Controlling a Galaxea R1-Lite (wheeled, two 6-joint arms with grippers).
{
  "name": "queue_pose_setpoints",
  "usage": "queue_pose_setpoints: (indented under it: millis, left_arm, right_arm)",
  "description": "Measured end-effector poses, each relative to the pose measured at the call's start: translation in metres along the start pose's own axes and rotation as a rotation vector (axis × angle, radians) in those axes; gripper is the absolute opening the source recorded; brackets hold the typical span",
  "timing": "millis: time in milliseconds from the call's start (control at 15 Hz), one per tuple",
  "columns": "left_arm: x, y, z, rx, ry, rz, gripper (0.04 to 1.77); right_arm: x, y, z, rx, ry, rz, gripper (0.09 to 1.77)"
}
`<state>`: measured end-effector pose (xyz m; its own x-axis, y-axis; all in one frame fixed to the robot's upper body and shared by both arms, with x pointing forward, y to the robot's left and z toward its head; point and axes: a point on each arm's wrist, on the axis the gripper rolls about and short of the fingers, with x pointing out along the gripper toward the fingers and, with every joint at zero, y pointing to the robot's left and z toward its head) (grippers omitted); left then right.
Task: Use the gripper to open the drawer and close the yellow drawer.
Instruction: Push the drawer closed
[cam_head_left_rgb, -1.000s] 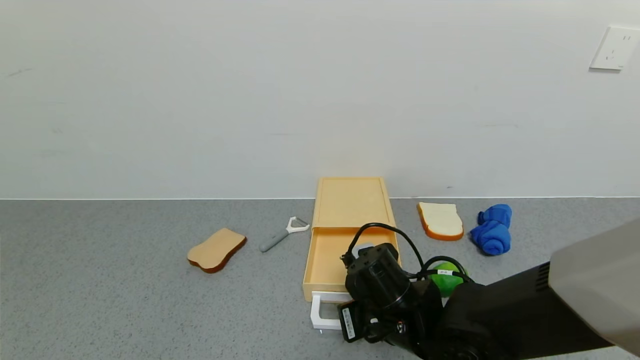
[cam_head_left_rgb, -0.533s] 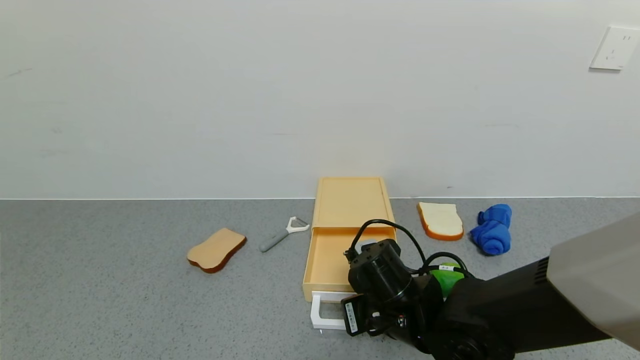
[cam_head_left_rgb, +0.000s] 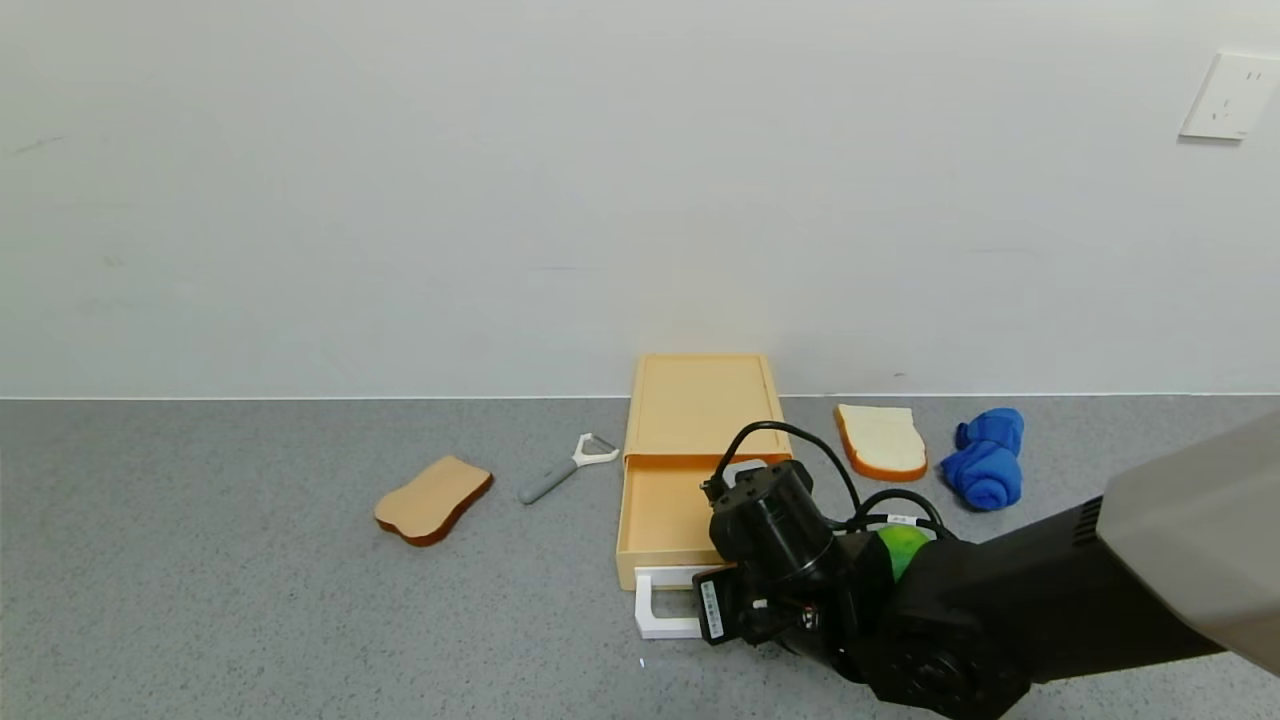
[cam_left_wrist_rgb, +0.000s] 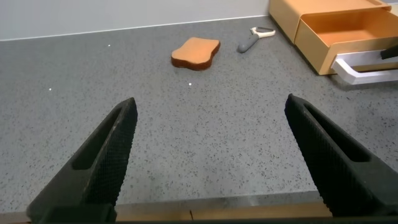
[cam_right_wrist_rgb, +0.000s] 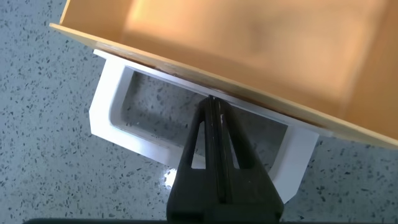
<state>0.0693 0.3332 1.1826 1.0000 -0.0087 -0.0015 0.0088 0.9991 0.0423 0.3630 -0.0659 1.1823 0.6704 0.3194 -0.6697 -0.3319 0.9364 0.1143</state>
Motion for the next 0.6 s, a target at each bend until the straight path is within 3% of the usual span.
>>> queue_pose_setpoints:
  millis: [600]
  left_arm:
    - [0.0000, 0.0000, 0.0000, 0.000, 0.000, -0.001, 1.72]
  right_arm:
    - [0.0099, -0.0032, 0.0065, 0.032, -0.066, 0.017, 0.12]
